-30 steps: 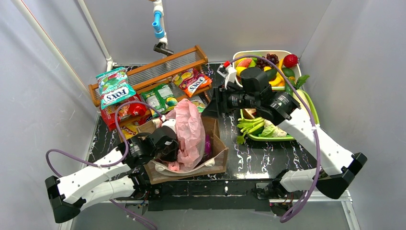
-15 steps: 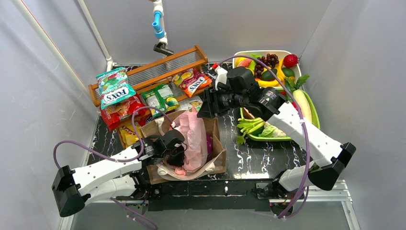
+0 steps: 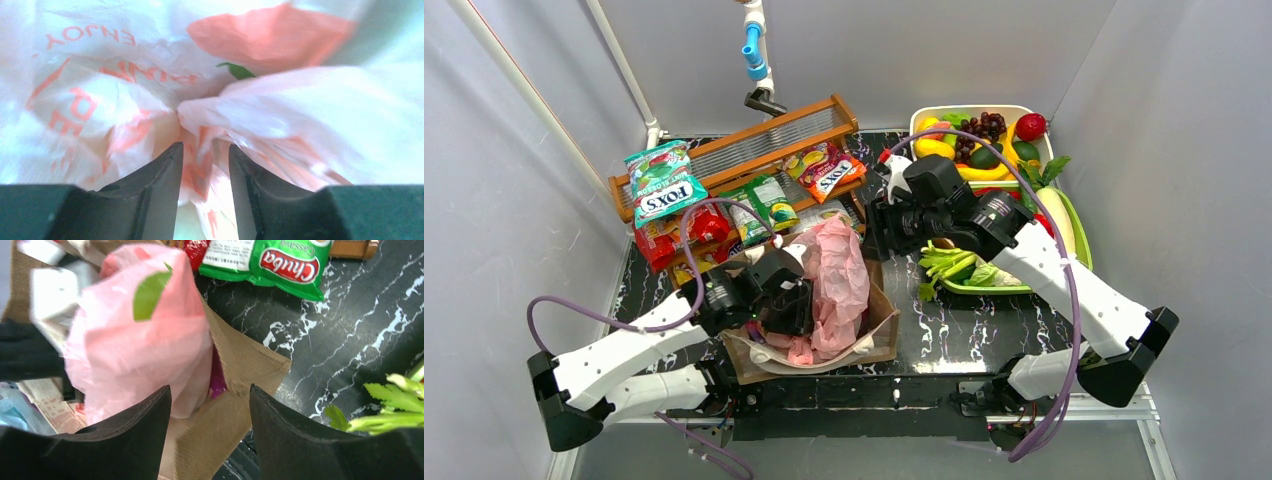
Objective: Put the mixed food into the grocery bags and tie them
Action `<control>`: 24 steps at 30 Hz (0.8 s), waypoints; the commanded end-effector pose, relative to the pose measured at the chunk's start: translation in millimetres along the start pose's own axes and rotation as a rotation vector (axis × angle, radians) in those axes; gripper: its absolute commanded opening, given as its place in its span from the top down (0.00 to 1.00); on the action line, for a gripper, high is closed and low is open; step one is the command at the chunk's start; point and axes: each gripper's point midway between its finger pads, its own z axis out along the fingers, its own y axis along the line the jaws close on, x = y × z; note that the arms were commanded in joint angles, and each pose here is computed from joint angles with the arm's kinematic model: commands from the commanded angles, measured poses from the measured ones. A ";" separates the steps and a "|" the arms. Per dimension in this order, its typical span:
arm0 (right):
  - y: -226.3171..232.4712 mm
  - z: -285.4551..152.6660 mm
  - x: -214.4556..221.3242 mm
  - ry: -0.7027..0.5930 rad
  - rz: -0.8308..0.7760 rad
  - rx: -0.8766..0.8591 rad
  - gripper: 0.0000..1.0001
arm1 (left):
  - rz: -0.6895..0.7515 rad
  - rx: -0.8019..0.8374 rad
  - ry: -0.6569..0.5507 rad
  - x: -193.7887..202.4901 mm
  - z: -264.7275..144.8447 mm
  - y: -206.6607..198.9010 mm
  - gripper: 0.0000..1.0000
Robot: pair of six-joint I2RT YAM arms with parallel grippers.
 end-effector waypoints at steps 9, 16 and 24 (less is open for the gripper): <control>-4.2 -24.1 20.5 0.034 0.066 0.043 0.34 | 0.046 -0.122 -0.103 -29.7 -106.6 16.2 0.44; 3.0 -14.1 34.3 0.088 0.089 -0.009 0.34 | 0.004 -0.227 -0.243 -41.4 -159.9 47.2 0.03; 15.4 -4.9 37.6 0.117 0.075 -0.038 0.37 | -0.040 -0.447 -0.253 -27.3 -177.7 95.6 0.02</control>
